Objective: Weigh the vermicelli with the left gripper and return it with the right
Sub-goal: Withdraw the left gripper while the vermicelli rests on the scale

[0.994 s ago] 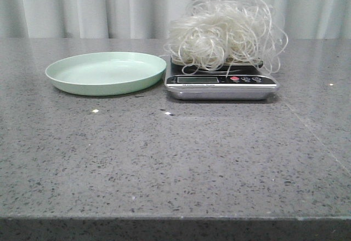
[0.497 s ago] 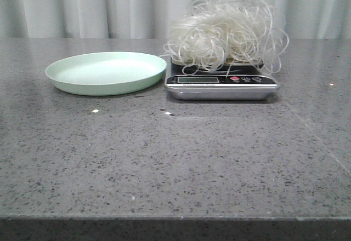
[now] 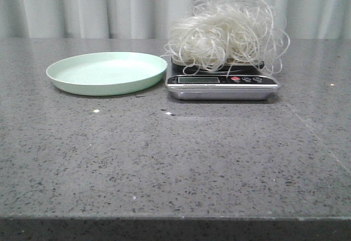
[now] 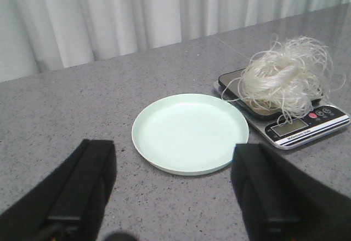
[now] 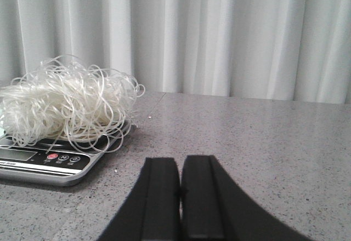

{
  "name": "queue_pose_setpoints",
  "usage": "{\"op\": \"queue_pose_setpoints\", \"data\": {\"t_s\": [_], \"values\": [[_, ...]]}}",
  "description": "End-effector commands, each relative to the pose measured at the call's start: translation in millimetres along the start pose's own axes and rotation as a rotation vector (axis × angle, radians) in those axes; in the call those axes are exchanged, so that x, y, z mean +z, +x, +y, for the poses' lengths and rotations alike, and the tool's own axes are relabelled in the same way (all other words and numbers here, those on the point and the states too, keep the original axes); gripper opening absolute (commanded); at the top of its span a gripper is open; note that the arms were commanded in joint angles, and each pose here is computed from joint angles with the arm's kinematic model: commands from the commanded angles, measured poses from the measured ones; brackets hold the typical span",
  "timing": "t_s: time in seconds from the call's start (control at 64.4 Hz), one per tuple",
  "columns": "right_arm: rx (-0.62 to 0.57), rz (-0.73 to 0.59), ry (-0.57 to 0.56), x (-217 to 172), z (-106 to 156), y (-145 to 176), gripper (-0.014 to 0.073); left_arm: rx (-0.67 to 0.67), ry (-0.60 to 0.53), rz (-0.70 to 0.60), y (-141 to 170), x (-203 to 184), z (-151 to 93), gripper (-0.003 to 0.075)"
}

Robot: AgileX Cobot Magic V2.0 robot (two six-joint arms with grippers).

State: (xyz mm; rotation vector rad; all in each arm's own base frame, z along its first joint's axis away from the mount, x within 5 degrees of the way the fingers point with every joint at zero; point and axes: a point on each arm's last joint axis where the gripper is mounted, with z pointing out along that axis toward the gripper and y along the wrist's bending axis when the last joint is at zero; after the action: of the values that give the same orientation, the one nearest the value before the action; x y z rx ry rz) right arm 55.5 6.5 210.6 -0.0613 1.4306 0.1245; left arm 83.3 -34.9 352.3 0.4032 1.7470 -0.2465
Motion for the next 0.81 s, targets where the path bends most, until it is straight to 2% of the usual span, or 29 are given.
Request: {"op": "queue_pose_setpoints", "data": {"t_s": [0.0,0.14,0.248,0.373,0.544,0.714,0.792], "values": [[-0.007,-0.107,0.004,-1.8,-0.1,-11.4,0.0180,-0.017,-0.030,-0.142,10.8,-14.4,-0.8,0.0470],[-0.007,-0.107,0.004,-1.8,-0.1,-11.4,0.0180,-0.020,-0.043,-0.200,37.8,-25.4,-3.5,0.0383],[-0.007,-0.107,0.004,-1.8,-0.1,-11.4,0.0180,-0.019,-0.054,-0.241,54.6,-30.3,-4.7,0.0267],[-0.007,-0.107,0.004,-1.8,-0.1,-11.4,0.0180,-0.018,-0.065,-0.288,57.6,-34.8,-4.8,0.0118],[-0.007,-0.108,0.004,-1.8,-0.1,-11.6,0.0180,-0.018,-0.070,-0.300,57.9,-34.5,-4.3,0.0132],[0.030,-0.262,0.006,-4.6,-0.6,-29.0,0.0180,-0.018,-0.070,-0.301,57.8,-34.5,-4.3,0.0132],[0.060,-0.250,0.007,-4.2,-0.5,-41.9,0.0180,-0.018,-0.070,-0.301,57.8,-34.5,-4.3,0.0132]]}}
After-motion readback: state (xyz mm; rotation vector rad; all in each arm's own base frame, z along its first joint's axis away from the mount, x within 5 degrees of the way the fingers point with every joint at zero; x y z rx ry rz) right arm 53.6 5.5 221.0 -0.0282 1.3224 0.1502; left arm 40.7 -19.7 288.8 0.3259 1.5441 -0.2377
